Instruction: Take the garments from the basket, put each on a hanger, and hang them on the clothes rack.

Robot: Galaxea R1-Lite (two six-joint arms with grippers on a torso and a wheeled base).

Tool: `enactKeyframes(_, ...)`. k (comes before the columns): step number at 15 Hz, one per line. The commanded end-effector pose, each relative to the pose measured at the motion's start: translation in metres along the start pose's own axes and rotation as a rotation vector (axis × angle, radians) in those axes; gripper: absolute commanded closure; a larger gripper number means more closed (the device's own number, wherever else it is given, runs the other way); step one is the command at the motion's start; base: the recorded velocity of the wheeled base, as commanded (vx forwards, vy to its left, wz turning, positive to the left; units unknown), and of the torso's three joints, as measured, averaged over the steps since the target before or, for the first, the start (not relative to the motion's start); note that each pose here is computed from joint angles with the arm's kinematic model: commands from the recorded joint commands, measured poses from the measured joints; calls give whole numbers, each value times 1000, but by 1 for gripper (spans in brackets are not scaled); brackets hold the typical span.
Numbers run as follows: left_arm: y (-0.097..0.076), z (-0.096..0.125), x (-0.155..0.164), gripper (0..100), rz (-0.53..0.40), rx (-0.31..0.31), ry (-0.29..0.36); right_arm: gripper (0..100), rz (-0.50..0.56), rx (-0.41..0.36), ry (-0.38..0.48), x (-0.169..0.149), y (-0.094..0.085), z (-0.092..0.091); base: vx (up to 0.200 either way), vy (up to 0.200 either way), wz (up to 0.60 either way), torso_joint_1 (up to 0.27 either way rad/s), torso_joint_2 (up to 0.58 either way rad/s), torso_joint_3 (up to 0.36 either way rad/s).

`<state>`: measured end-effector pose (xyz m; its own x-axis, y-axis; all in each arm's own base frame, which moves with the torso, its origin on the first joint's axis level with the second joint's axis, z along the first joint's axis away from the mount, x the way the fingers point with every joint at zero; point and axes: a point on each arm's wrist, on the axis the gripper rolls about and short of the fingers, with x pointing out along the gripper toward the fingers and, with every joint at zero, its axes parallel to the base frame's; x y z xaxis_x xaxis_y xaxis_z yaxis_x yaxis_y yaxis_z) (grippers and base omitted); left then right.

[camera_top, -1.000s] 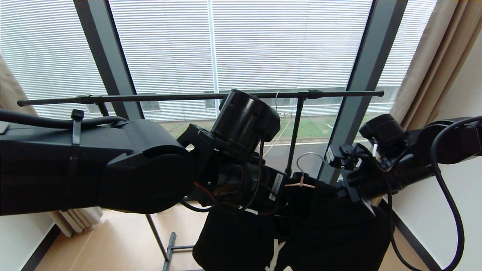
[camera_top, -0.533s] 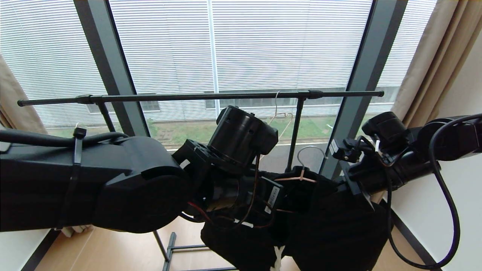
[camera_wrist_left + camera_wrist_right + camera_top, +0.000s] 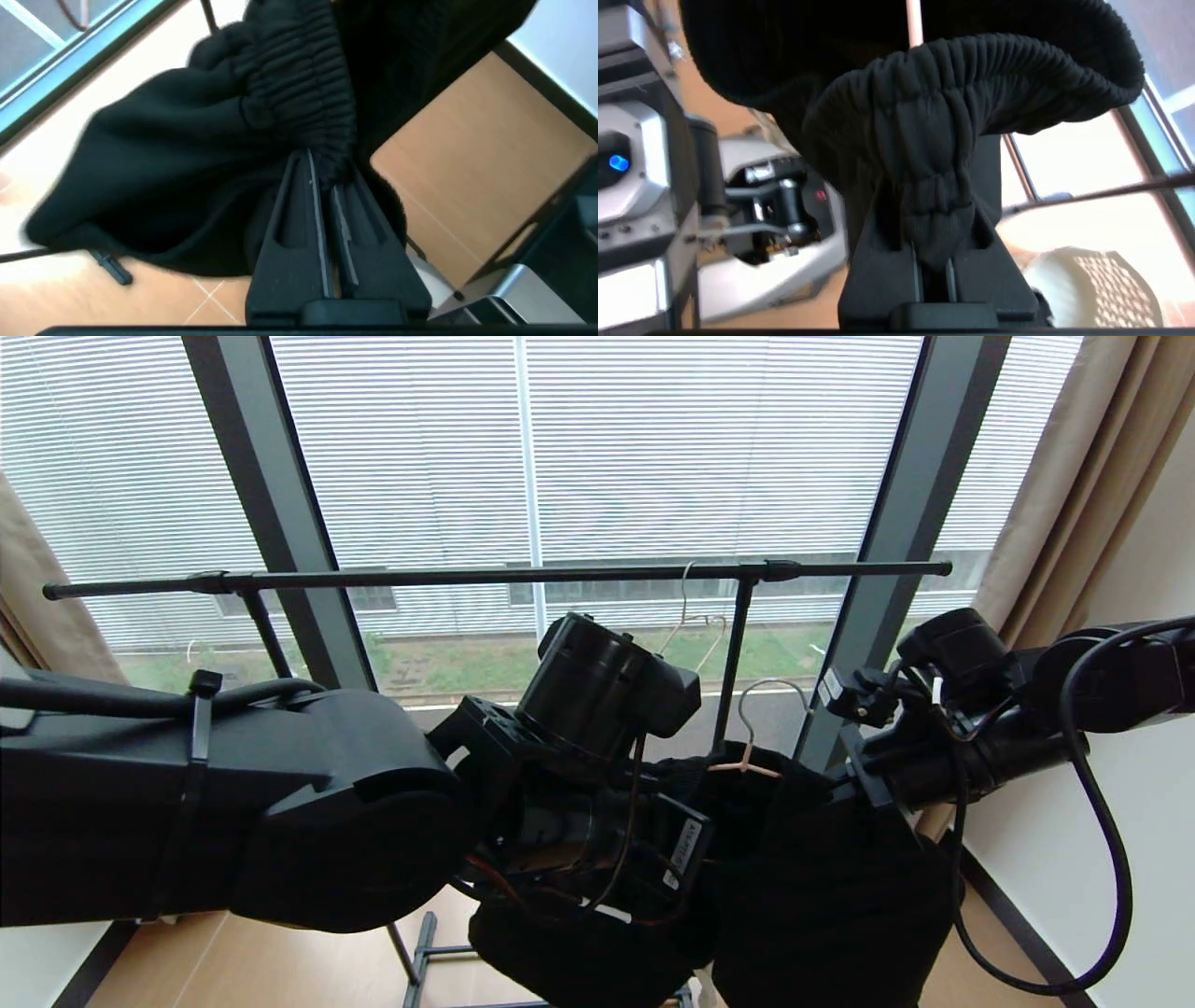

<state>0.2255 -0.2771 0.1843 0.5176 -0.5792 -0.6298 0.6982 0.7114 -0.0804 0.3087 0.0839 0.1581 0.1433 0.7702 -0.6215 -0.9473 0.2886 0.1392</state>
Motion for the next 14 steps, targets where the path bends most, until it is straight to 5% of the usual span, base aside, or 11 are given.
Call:
enactKeyframes(1, 1, -1, 2, 100, -1, -3, -10, 100, 10, 1, -10, 0, 0, 0, 0, 0, 0, 0, 0, 0)
enactKeyframes(9, 8, -7, 8, 100, -5, -1, 2, 100, 35, -9, -55, -5, 5, 5, 0, 0, 0, 0, 0, 0)
enactKeyframes(10, 9, -9, 10, 0, -2, 3, 8, 100, 33, -11, -56, -6, 6, 5, 0, 0, 0, 0, 0, 0)
enactKeyframes(14, 12, -9, 20, 0, 5, 5, -7, 100, 33, -13, -58, -7, 7, 6, 0, 0, 0, 0, 0, 0)
